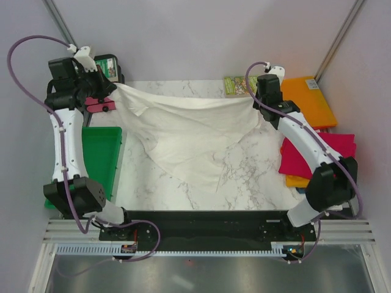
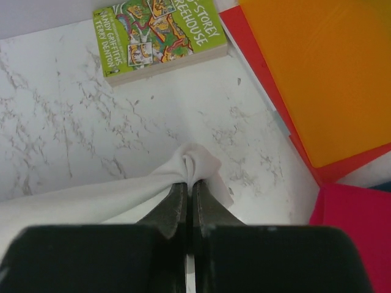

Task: Fold and stack the t-shirts
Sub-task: Flatten out the tshirt

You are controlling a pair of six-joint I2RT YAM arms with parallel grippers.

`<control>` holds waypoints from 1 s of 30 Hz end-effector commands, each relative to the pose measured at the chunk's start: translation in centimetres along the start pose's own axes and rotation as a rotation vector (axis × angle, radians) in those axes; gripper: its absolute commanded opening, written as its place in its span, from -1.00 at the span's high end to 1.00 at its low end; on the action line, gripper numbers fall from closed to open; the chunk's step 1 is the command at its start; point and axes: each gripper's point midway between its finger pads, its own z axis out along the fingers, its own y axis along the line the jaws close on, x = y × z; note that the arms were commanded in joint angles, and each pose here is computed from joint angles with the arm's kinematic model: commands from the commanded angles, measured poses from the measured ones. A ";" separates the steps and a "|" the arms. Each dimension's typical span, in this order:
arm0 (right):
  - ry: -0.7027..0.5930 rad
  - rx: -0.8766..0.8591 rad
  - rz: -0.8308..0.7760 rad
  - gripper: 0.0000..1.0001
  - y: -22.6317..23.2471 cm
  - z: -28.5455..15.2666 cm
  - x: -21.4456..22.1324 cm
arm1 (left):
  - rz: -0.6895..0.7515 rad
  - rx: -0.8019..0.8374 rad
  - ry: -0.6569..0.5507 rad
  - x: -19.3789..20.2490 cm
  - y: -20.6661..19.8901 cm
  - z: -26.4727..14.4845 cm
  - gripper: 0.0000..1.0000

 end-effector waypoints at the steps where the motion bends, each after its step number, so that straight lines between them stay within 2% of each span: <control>1: -0.109 0.016 0.085 0.82 1.4 4.4 -4.2 | 0.052 -0.080 -0.012 -1.0 3.5 6.6 0.91; 2: -0.128 0.012 0.087 0.54 2.0 4.7 -5.4 | 0.035 -0.097 -0.020 -1.7 3.5 7.3 0.56; 3: -0.097 0.023 0.064 0.27 2.3 6.1 -4.4 | 0.024 -0.108 -0.006 -1.3 3.9 8.2 0.30; 4: -0.112 0.020 0.062 -0.12 2.6 6.1 -5.3 | 0.012 -0.112 0.009 -0.9 4.3 9.2 -0.26; 6: -0.118 0.017 0.062 -0.45 2.8 6.0 -5.5 | 0.007 -0.126 0.004 -1.3 4.3 9.4 -0.63; 7: -0.119 0.024 0.060 -0.71 2.7 5.7 -5.4 | 0.015 -0.122 -0.003 -1.5 3.7 8.8 -0.99; 9: -0.147 0.012 0.063 -0.96 3.1 4.1 -6.0 | 0.033 -0.110 -0.010 -1.6 3.0 8.0 -0.99; 12: -0.143 -0.025 0.046 -0.96 3.8 1.3 -4.7 | 0.100 -0.025 0.011 -0.1 -0.5 5.9 -0.99; 13: -0.107 -0.033 0.026 -0.96 3.7 1.1 -2.6 | 0.136 0.024 0.067 2.3 -2.6 6.2 -0.97; 15: -0.099 -0.093 0.049 -0.93 4.7 -1.3 -1.4 | 0.195 0.083 0.105 4.3 -5.7 4.7 -0.93; 16: -0.052 -0.097 0.030 -0.92 4.5 -1.5 1.4 | 0.261 0.188 0.212 8.6 -9.8 4.9 -0.89; 18: -0.066 -0.126 0.035 -0.90 5.1 -3.9 2.6 | 0.331 0.262 0.287 11.9 -13.2 4.0 -0.85; 19: -0.036 -0.119 0.015 -0.91 4.7 -4.1 4.8 | 0.397 0.353 0.376 15.5 -16.4 3.2 -0.79; 22: -0.016 -0.121 0.016 -0.89 4.3 -5.9 7.1 | 0.486 0.460 0.471 20.4 -20.0 2.1 -0.75; 26: -0.010 -0.121 0.040 -0.89 3.3 -7.8 8.3 | 0.480 0.564 0.552 23.8 -21.6 1.6 -0.66; 30: 0.003 -0.100 0.049 -0.86 2.3 -8.1 9.4 | 0.462 0.628 0.646 27.7 -22.4 2.1 -0.48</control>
